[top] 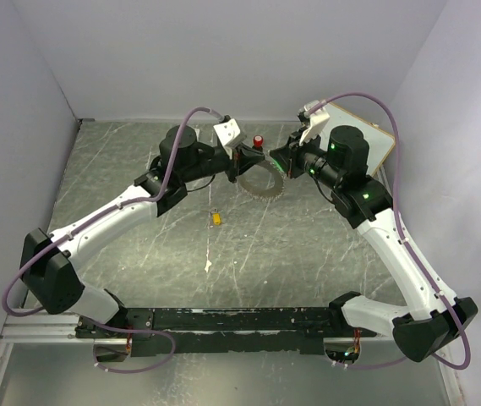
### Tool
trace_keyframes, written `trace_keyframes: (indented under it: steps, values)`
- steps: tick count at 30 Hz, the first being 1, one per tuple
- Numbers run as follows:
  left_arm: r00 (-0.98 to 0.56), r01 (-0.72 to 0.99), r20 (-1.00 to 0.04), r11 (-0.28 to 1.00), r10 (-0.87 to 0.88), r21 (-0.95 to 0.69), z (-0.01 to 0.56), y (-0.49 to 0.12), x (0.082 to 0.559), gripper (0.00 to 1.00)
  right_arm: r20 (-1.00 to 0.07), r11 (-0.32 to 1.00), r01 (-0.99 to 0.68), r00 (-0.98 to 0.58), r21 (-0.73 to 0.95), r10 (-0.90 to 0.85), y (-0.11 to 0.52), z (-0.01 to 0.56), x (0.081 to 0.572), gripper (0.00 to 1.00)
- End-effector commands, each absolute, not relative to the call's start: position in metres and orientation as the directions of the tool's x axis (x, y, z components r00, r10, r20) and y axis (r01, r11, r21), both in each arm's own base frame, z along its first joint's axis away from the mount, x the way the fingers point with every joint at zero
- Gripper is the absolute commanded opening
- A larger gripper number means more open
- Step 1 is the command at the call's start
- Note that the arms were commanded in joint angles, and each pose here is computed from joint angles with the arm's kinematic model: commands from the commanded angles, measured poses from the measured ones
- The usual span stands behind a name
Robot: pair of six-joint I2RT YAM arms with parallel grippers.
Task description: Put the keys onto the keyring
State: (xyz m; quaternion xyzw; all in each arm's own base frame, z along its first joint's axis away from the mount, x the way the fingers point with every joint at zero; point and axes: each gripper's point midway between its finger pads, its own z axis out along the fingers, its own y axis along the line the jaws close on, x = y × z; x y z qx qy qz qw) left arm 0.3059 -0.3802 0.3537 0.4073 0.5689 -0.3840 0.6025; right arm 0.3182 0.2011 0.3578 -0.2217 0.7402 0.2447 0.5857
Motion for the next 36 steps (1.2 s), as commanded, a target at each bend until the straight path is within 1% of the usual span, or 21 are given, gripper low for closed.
trace_keyframes:
  steps: [1, 9, 26, 30, 31, 32, 33, 34, 35, 36]
  values:
    - [0.145, 0.905, -0.983, 0.417, -0.112, 0.086, 0.4, -0.362, 0.303, 0.07, -0.975, 0.819, -0.566, -0.218, 0.094, -0.039, 0.19, 0.358, 0.323, 0.0]
    - [0.156, 0.911, -0.975, 0.405, -0.157, 0.081, 0.408, -0.357, 0.297, 0.07, -0.973, 0.817, -0.568, -0.227, 0.1, -0.038, 0.191, 0.356, 0.323, 0.0]
    - [0.157, 0.911, -0.974, 0.405, -0.162, 0.079, 0.41, -0.355, 0.294, 0.07, -0.975, 0.819, -0.565, -0.219, 0.097, -0.036, 0.188, 0.36, 0.319, 0.0]
    - [0.134, 0.905, -0.98, 0.422, -0.15, 0.059, 0.406, -0.354, 0.298, 0.07, -0.976, 0.819, -0.566, -0.216, 0.095, -0.036, 0.188, 0.362, 0.319, 0.0]
    - [0.124, 0.9, -0.982, 0.432, -0.14, 0.052, 0.404, -0.352, 0.301, 0.12, -0.977, 0.82, -0.564, -0.211, 0.093, -0.035, 0.188, 0.365, 0.32, 0.0]
    - [0.113, 0.891, -0.985, 0.453, -0.131, 0.042, 0.401, -0.349, 0.306, 0.25, -0.978, 0.822, -0.563, -0.206, 0.089, -0.035, 0.187, 0.367, 0.32, 0.0]
    - [0.108, 0.878, -0.986, 0.478, -0.131, 0.033, 0.401, -0.343, 0.308, 0.51, -0.979, 0.823, -0.561, -0.203, 0.086, -0.036, 0.187, 0.369, 0.321, 0.0]
    - [0.107, 0.865, -0.985, 0.502, -0.134, 0.025, 0.4, -0.338, 0.311, 0.69, -0.979, 0.824, -0.561, -0.198, 0.082, -0.038, 0.187, 0.371, 0.321, 0.0]
    - [0.106, 0.849, -0.985, 0.529, -0.14, 0.016, 0.4, -0.331, 0.313, 0.78, -0.98, 0.824, -0.561, -0.195, 0.077, -0.041, 0.187, 0.372, 0.322, 0.0]
    - [0.104, 0.835, -0.984, 0.551, -0.144, 0.008, 0.399, -0.324, 0.315, 0.81, -0.981, 0.825, -0.561, -0.191, 0.073, -0.044, 0.187, 0.374, 0.322, 0.0]
